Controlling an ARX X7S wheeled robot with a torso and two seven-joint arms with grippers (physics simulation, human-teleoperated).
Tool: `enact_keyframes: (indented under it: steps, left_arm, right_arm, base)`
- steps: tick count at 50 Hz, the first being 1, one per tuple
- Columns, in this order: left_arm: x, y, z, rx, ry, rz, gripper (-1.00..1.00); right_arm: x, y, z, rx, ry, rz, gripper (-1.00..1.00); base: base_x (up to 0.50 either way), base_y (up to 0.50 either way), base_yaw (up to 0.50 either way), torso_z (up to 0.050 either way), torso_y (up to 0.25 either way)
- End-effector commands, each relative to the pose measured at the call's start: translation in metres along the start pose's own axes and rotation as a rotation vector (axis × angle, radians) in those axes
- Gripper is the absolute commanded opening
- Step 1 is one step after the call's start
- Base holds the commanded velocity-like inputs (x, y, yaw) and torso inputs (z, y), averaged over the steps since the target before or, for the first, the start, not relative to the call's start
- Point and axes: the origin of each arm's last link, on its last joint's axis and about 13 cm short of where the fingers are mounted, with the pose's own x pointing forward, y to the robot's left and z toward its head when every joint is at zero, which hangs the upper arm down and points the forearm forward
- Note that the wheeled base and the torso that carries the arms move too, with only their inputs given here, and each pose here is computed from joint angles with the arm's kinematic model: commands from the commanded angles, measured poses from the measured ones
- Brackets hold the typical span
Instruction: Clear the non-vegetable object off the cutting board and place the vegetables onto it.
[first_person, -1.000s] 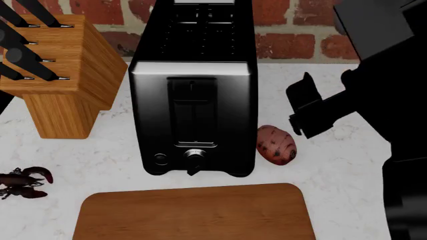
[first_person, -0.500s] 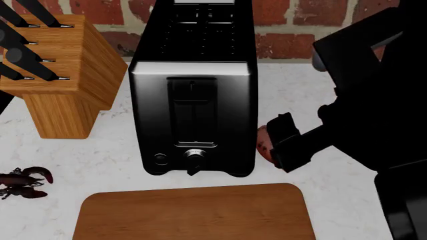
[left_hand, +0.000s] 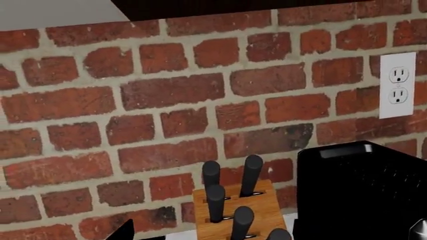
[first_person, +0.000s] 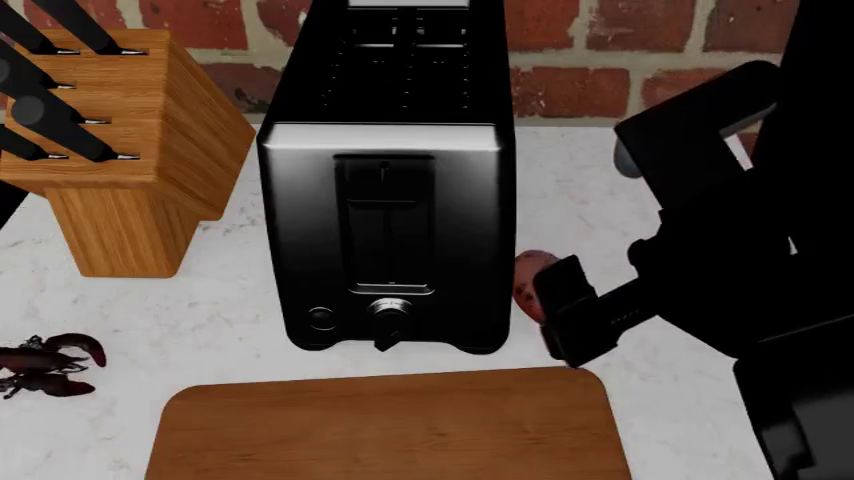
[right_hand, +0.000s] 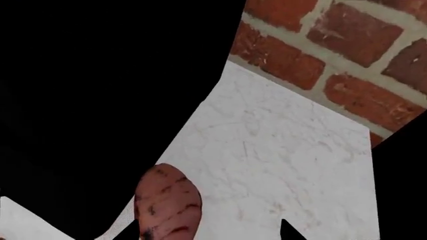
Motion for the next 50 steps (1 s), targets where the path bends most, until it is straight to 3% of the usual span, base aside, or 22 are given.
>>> enact_keyframes:
  steps: [1,24,50]
  left_arm:
    - [-0.001,-0.004,0.002,0.006,-0.035,-0.034,1.0]
    - [-0.003,-0.004,0.001,0.008,-0.039,-0.031,1.0]
    - [-0.002,-0.005,0.002,0.003,-0.047,-0.032,1.0]
  right_arm:
    - [0.011,0.002,-0.005,0.017,0.003,0.042,1.0]
    - [0.032,0.012,-0.01,0.023,0.02,0.091,1.0]
    - [0.049,0.01,-0.02,0.014,0.064,0.081,1.0]
  base:
    - [0.0,0.0,0.0,0.0,0.0]
    - [0.0,0.0,0.0,0.0,0.0]
    - [0.0,0.0,0.0,0.0,0.0]
